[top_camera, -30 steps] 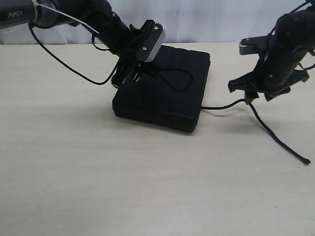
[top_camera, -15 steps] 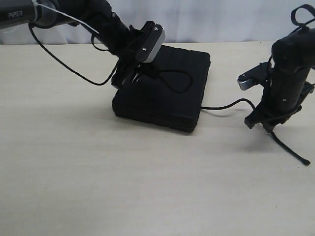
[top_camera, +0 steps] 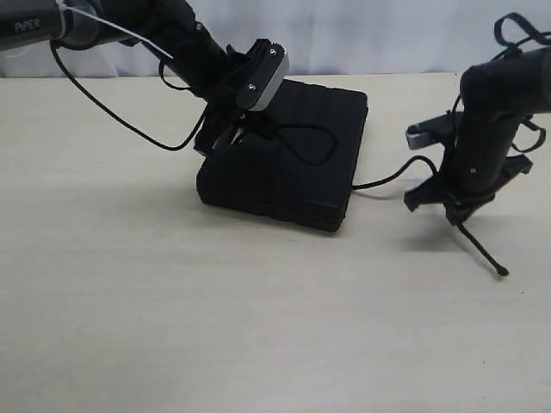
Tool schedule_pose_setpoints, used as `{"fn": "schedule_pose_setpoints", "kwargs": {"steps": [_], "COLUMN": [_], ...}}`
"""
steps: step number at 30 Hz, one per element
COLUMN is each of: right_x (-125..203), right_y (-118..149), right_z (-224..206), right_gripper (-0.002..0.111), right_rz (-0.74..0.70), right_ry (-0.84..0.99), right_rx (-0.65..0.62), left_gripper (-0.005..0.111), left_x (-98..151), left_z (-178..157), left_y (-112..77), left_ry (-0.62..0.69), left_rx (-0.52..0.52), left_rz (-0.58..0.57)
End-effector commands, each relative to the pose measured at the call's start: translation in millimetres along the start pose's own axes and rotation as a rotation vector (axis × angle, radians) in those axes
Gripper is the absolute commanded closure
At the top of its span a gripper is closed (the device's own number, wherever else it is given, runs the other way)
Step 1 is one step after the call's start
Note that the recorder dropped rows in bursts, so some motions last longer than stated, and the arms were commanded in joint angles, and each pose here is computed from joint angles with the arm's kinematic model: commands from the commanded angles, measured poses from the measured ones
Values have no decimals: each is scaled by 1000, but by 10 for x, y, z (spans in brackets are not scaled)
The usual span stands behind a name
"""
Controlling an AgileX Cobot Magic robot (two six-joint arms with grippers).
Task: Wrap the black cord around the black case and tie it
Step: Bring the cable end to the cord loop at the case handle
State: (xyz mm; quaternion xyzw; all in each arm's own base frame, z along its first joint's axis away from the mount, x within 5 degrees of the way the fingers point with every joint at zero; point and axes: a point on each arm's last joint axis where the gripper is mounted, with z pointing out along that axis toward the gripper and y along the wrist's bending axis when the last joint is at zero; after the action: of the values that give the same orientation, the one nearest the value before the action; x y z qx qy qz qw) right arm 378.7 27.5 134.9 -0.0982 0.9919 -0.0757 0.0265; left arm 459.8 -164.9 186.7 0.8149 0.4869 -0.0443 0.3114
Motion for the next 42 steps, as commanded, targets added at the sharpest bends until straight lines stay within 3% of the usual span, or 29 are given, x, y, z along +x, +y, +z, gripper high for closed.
{"fn": "schedule_pose_setpoints", "kwargs": {"steps": [1, 9, 14, 24, 30, 33, 37, 40, 42], "right_x": [-211, -420, -504, -555, -523, -524, -503, -461, -446], "right_y": [20, 29, 100, 90, 135, 141, 151, 173, 178], "right_z": [-402, -658, -758, -785, -803, -812, -801, -786, -779], "right_gripper": [104, 104, 104, 104, 104, 104, 104, 104, 104], "right_rz": [178, 470, 549, 649, 626, 628, 599, 548, 530], "right_ry": [-157, -339, -429, -449, -402, -400, -383, -346, -334], "right_rx": [-174, -717, -905, -959, -1004, -1017, -1006, -996, -989], "left_gripper": [107, 107, 107, 107, 107, 107, 107, 107, 107], "left_x": [-31, -62, -66, -400, -496, -465, -473, -504, -504], "left_z": [-39, -225, -193, 9, 120, 161, 151, 134, 135], "left_y": [3, 44, 33, 151, 253, 208, 246, 316, 313], "left_ry": [-9, 63, 105, 209, 317, 370, 371, 346, 345], "left_rx": [2, -1, 22, -57, -218, -187, -235, -336, -332], "left_rz": [26, 101, 147, 321, 421, 497, 484, 411, 411]}}
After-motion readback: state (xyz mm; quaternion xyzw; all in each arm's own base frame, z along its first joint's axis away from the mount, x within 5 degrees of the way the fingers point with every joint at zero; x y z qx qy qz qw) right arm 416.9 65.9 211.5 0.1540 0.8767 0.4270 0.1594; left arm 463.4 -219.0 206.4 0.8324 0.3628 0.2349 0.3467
